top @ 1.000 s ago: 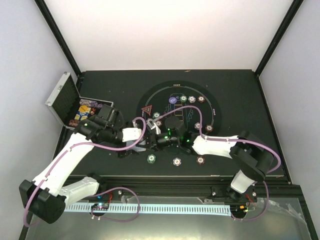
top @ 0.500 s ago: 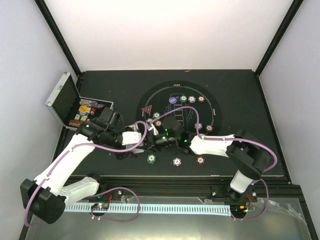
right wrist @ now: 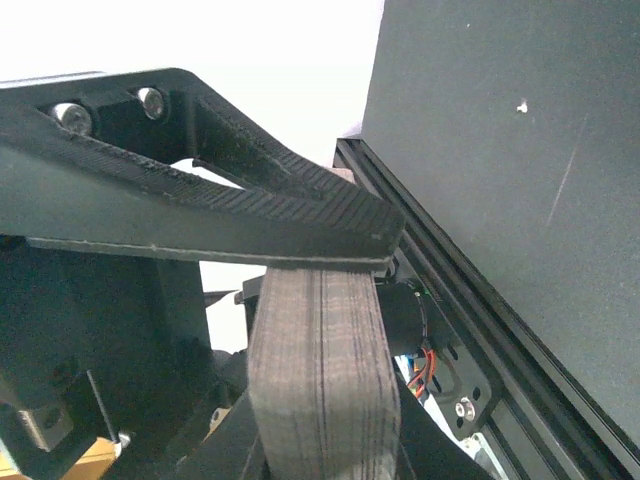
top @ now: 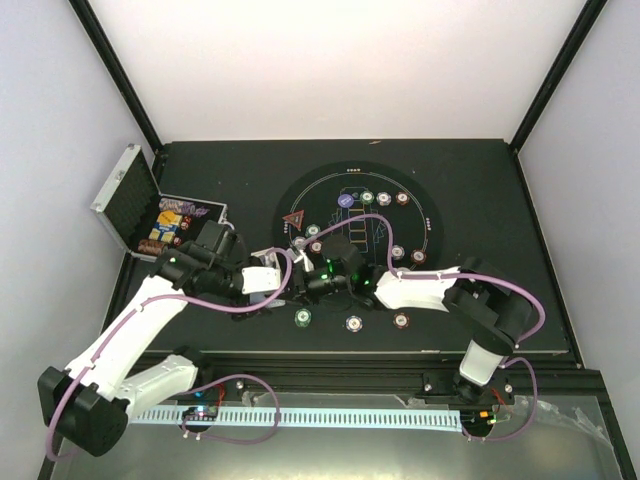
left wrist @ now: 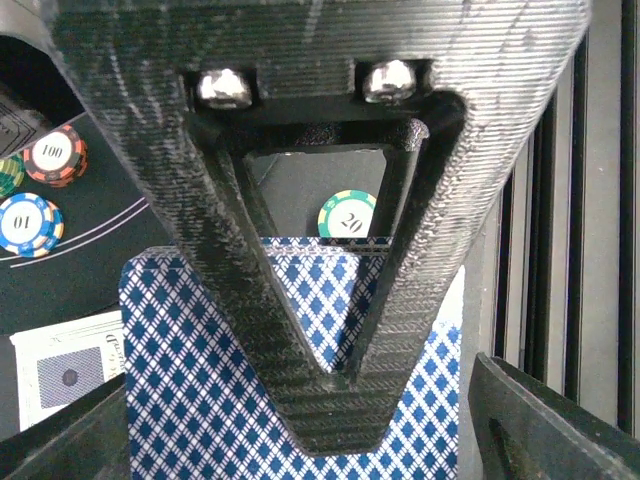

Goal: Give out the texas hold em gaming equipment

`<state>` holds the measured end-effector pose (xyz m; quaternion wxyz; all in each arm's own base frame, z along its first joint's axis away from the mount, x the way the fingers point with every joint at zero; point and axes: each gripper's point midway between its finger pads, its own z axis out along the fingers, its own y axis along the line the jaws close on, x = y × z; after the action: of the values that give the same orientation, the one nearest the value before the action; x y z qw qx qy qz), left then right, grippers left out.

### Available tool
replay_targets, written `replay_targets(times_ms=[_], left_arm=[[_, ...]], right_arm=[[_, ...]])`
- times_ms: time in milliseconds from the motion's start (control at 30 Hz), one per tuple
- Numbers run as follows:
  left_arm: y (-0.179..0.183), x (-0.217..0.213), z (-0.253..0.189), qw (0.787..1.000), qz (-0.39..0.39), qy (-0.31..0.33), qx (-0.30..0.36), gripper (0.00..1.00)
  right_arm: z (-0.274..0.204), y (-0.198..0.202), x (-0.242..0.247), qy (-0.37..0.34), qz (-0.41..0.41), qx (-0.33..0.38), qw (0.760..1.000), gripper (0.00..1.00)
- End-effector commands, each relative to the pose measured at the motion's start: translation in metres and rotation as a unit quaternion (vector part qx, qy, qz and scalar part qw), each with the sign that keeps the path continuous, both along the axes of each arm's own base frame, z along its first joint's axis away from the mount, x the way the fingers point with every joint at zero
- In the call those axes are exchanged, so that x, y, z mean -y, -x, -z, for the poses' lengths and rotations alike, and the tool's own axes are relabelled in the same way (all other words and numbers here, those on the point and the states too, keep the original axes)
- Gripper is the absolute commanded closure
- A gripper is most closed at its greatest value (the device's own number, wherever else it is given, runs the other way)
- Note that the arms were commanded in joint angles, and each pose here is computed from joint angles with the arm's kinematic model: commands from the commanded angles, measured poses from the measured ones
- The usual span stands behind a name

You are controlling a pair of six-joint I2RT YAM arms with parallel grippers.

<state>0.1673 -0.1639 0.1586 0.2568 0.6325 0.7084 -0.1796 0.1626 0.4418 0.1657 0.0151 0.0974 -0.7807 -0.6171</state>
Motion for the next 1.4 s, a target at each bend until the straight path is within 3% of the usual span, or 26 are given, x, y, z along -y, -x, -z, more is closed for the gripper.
replay_targets(times_ms=[0, 33, 100, 433, 1100, 1367], left_arm=[[0.007, -0.003, -0.002, 1.0, -0.007, 0.003, 0.004, 0.13], [0.009, -0.004, 0.0, 1.0, -0.008, 0.001, 0.004, 0.05], [0.011, -0.007, 0.003, 1.0, -0.01, -0.005, 0.005, 0.01], [0.002, -0.01, 0.009, 0.999, -0.028, -0.012, 0.023, 0.01], [0.004, 0.014, -0.024, 0.997, 0.014, 0.068, 0.042, 0.05], [0.003, 0.011, -0.012, 0.999, 0.025, 0.04, 0.025, 0.11]], right_arm=[[-0.009, -0.013, -0.005, -0.016, 0.017, 0.019, 1.0, 0.95], [-0.01, -0.012, -0.006, -0.018, 0.017, 0.019, 1.0, 0.95], [-0.013, -0.012, -0.005, -0.023, 0.014, 0.021, 0.999, 0.95], [-0.026, -0.008, -0.002, -0.029, 0.008, 0.024, 0.999, 0.96], [-0.025, -0.001, 0.013, -0.029, 0.023, 0.023, 0.999, 0.96], [-0.019, -0.001, 0.011, -0.028, 0.021, 0.017, 0.999, 0.96]])
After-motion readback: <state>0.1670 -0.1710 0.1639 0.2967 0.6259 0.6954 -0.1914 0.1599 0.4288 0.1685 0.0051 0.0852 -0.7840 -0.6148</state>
